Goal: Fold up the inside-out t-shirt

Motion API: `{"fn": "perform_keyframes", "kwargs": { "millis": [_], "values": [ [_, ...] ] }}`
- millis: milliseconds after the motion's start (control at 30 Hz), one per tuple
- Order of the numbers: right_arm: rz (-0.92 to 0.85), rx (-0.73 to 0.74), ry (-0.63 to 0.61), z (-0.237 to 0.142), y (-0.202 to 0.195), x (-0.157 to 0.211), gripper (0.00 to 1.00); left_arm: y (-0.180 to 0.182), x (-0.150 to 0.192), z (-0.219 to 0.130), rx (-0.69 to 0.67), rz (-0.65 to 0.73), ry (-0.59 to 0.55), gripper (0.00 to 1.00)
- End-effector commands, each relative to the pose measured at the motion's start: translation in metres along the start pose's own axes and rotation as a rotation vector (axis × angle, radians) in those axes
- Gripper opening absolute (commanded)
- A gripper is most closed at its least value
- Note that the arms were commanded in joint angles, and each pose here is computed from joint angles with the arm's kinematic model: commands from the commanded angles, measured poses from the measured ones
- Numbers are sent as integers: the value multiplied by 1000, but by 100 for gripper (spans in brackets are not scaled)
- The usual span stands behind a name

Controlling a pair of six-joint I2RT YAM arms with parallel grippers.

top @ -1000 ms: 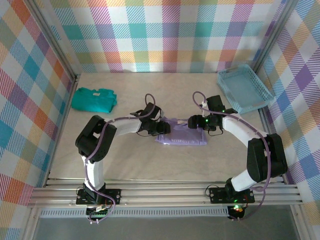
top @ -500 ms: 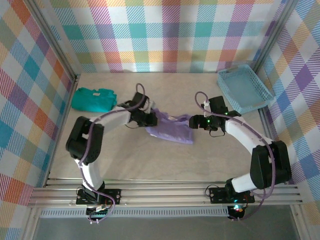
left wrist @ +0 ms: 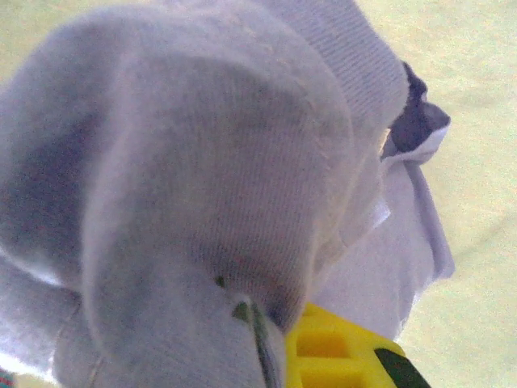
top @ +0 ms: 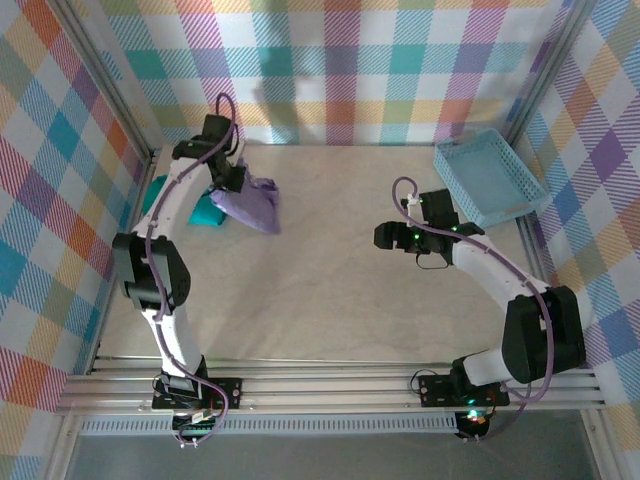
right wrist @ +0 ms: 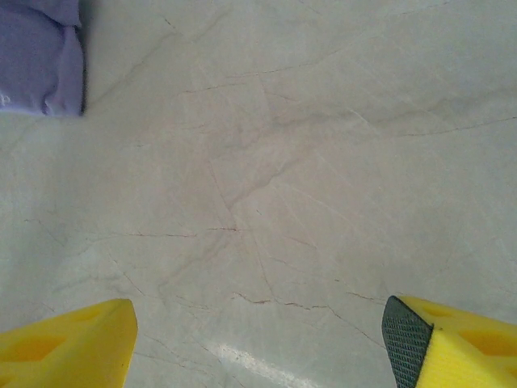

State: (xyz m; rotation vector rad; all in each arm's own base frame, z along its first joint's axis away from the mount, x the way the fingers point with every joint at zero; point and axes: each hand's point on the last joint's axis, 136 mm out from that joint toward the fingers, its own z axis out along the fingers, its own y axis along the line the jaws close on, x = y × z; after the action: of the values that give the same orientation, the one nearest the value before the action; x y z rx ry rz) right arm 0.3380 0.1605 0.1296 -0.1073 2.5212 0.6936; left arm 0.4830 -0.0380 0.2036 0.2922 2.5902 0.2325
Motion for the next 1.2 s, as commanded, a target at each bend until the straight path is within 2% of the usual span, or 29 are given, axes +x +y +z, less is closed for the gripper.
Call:
{"fn": "perform_keyframes", "kwargs": {
  "millis": [0, 267, 400, 600, 800, 933, 1000, 1033, 1067, 1167],
  "values": [
    [-22, -45, -14, 2, 8, -4, 80, 26, -2, -10, -31, 98, 44, 0],
    [-13, -39, 7, 9, 4, -1, 81, 57, -24, -48, -11, 72, -43, 0],
    [-4, -37, 25, 14, 2, 1, 80, 75, -25, -51, -14, 41, -62, 0],
    [1, -26, 44, 18, -1, 5, 80, 119, -9, -24, -119, -2, 17, 0],
    [5, -16, 61, 20, -3, 6, 80, 188, 5, 27, -345, -65, 102, 0],
    [8, -3, 64, 19, -5, 5, 80, 212, 26, 77, -428, -136, 190, 24],
    [9, 4, 59, 17, -5, 4, 80, 226, 36, 93, -493, -167, 241, 42],
    [8, 9, 53, 15, -5, 2, 80, 231, 37, 96, -520, -190, 250, 54],
    [5, 16, 48, 13, -5, 0, 80, 236, 35, 95, -542, -221, 239, 61],
    [-27, 51, 18, 1, -6, -7, 81, 242, 21, 70, -557, -315, 166, 75]
  ]
}}
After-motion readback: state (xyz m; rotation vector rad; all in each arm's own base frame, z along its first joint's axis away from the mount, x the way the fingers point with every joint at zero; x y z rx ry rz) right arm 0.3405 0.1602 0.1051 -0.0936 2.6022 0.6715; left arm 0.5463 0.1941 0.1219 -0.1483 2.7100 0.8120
